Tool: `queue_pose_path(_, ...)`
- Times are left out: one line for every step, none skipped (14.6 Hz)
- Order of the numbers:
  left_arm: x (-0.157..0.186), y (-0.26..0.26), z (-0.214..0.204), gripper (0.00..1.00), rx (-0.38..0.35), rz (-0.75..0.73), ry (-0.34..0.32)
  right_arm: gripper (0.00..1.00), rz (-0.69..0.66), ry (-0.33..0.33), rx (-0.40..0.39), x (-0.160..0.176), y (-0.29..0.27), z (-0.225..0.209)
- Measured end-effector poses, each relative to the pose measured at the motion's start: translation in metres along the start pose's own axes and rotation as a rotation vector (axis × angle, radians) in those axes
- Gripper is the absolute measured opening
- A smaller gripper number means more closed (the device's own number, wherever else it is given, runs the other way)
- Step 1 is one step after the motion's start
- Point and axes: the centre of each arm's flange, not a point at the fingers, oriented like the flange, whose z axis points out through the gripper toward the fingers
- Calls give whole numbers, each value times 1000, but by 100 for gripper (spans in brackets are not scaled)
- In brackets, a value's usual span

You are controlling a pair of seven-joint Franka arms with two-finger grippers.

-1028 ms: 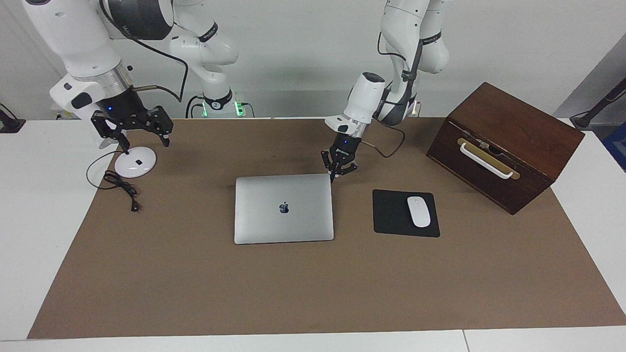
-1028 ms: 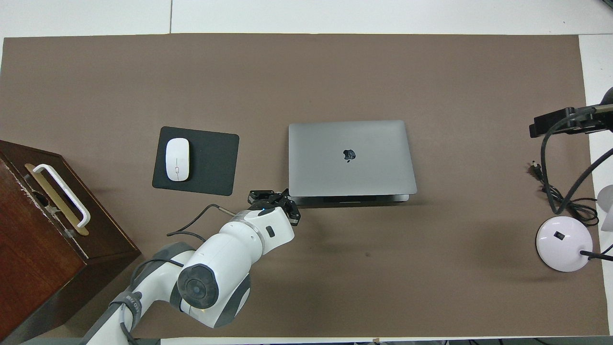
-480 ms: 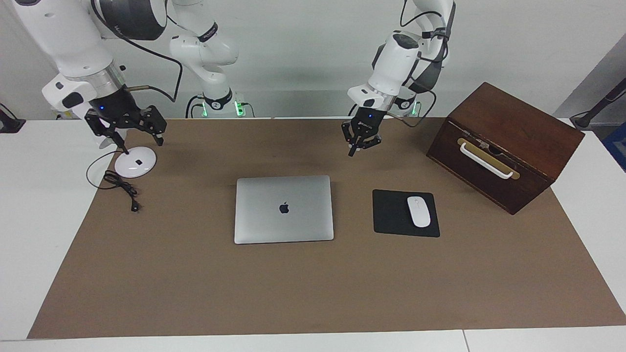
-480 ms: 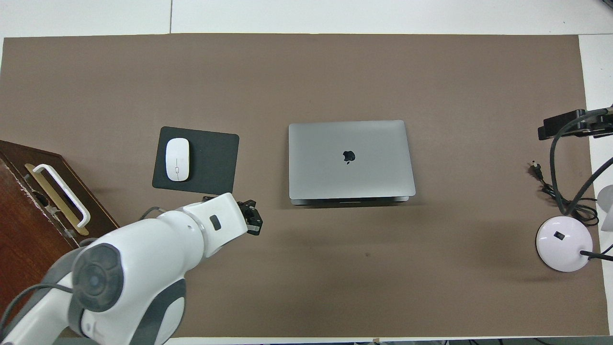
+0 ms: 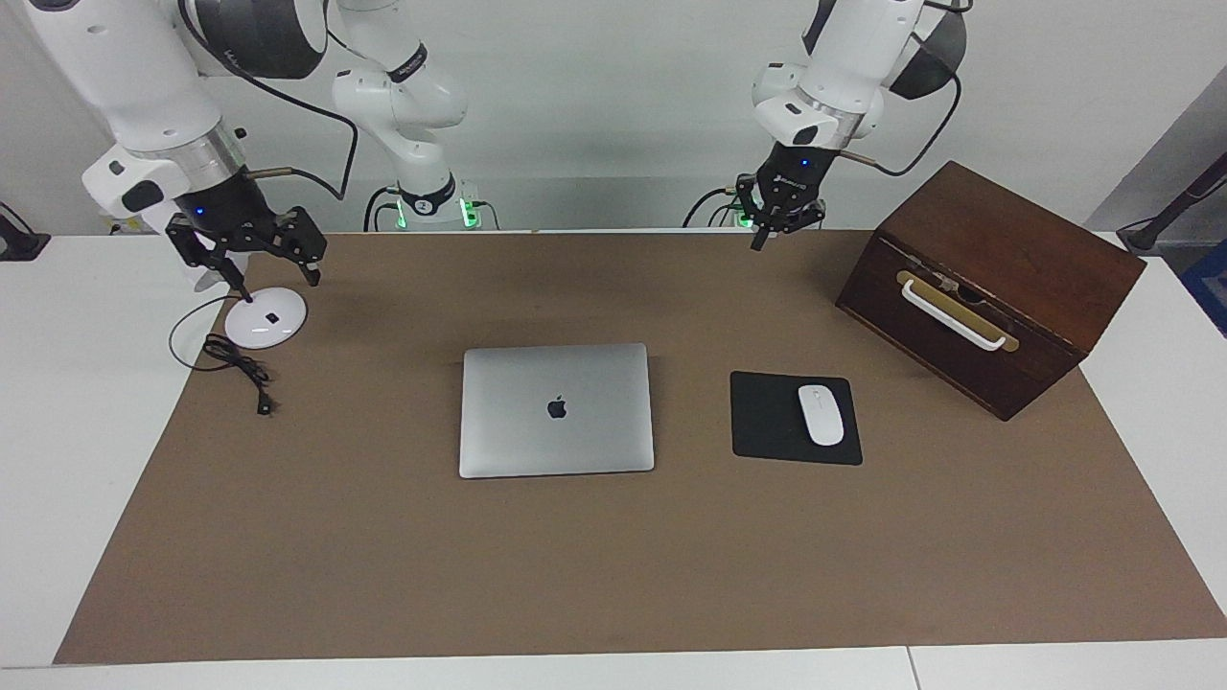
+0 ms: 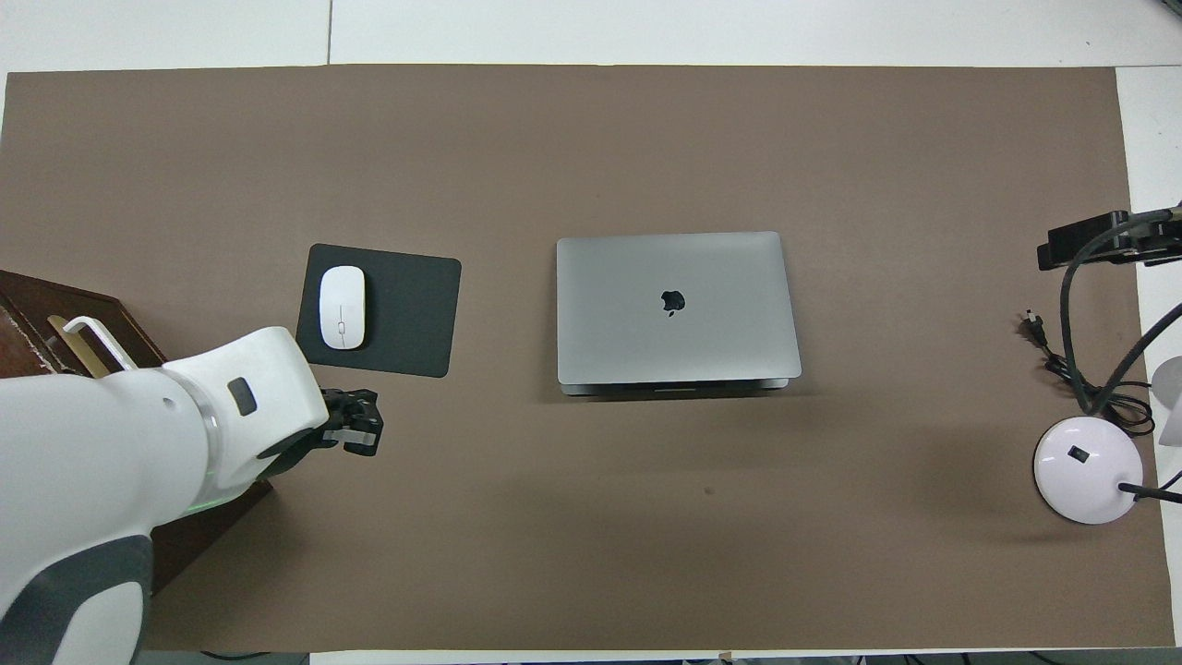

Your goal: Close laptop with both arms

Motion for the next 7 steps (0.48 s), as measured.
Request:
queue_pose_path(0,-10,-8,1,20,-7,-14,100,0,0,0,0,0,0)
queue_pose_path(0,-22,-17,1,40,-9,-27,100,0,-1,0,0,0,0)
queue_pose_path(-1,-36,-27,1,57,-7,-40,100,0,-1,0,0,0,1)
queue_pose_path(-3,-53,-38,1,67,-4,-50,100,-1,-2,0,0,0,1)
queue_pose_path(-5,-72,-49,1,75,-4,-55,100,-1,-2,0,0,-1,1)
queue_pose_path(-8,-93,-59,1,81,-6,-54,100,-2,-2,0,0,-1,1)
queue_pose_path(-12,-114,-66,1,86,-16,-54,100,-2,-3,0,0,-1,2)
